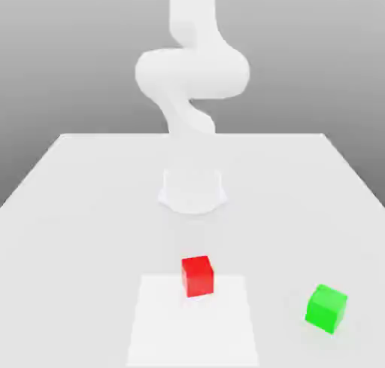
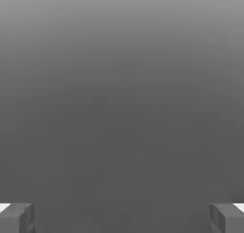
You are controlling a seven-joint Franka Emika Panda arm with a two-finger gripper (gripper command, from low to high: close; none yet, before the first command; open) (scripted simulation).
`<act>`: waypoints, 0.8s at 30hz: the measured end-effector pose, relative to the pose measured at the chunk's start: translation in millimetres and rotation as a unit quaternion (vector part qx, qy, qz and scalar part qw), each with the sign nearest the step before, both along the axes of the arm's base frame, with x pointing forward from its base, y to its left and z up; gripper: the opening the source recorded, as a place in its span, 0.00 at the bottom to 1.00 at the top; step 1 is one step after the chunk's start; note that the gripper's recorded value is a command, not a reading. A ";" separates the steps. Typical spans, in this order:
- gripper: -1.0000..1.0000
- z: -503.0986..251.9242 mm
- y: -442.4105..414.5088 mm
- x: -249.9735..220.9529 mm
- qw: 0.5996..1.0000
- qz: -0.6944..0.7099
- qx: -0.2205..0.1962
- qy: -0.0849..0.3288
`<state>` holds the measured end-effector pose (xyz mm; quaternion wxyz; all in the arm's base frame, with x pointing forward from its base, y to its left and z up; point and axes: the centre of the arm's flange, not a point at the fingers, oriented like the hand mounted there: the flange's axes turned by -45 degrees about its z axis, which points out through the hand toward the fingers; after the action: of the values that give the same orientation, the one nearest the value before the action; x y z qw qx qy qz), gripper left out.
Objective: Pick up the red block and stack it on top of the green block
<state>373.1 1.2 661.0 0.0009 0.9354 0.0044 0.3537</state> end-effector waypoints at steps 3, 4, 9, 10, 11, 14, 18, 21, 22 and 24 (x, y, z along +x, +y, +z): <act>0.50 -74.4 1.8 28.0 0.998 0.014 -0.010 0.056; 0.50 -99.3 2.4 34.2 0.997 0.019 -0.013 0.074; 0.50 -224.5 4.9 42.6 0.985 0.045 -0.026 0.166; 0.50 -249.7 5.4 39.7 0.981 0.050 -0.028 0.185; 0.50 -274.9 5.8 35.3 0.977 0.056 -0.030 0.204; 0.50 -351.1 6.9 11.4 0.961 0.076 -0.035 0.265; 0.50 -450.8 7.9 -29.6 0.935 0.100 -0.040 0.338; 0.50 -487.5 8.3 -37.3 0.930 0.104 -0.040 0.350; 0.50 -496.6 8.1 -38.2 0.930 0.104 -0.040 0.351; 0.00 -513.1 7.9 -40.0 0.930 0.104 -0.040 0.351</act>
<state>333.1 9.1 147.9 0.0001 0.9933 0.1159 0.0002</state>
